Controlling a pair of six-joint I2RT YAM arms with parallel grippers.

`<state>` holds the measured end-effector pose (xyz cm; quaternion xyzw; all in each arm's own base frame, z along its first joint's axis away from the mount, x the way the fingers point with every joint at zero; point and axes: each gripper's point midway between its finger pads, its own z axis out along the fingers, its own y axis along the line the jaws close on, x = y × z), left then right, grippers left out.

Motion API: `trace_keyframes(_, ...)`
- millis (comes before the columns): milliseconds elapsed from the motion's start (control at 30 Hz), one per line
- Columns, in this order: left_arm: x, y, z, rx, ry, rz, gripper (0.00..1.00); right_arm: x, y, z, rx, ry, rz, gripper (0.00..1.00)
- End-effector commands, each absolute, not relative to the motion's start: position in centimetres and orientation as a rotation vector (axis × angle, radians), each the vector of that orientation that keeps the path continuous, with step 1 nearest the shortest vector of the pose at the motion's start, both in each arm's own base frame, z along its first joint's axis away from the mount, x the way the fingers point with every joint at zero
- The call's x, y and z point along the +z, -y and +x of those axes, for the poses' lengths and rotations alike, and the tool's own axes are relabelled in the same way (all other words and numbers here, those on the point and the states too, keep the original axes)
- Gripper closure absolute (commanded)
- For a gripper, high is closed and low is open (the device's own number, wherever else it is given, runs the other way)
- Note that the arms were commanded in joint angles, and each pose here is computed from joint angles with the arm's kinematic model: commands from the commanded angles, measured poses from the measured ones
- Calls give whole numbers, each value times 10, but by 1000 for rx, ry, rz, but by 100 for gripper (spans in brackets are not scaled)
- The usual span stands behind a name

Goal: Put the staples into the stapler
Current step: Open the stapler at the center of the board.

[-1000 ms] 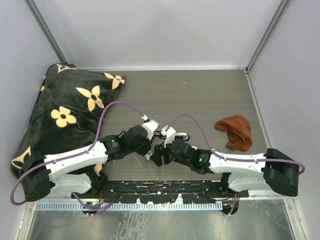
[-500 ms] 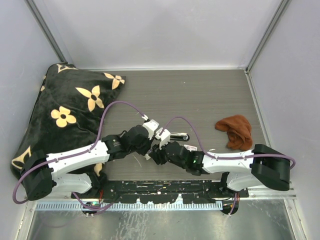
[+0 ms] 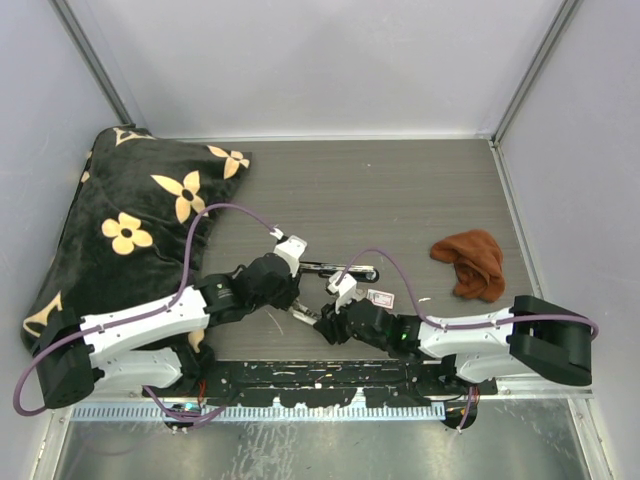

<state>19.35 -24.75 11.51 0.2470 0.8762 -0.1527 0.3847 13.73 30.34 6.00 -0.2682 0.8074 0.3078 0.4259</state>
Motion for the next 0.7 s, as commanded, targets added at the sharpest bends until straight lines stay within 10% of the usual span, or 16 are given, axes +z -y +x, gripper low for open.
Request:
trace_keyframes(0, 126, 232, 207, -363, -2201, 494, 100, 45, -287, 139, 722, -2074, -583, 73)
trace_keyframes(433, 100, 201, 224, -315, -2259, 292, 98, 8, -293, 129, 644, -2153, -647, 75)
trace_keyframes(667, 83, 170, 228, -166, -2292, 174, 68, 6, -297, 126, 637, -2157, -665, 78)
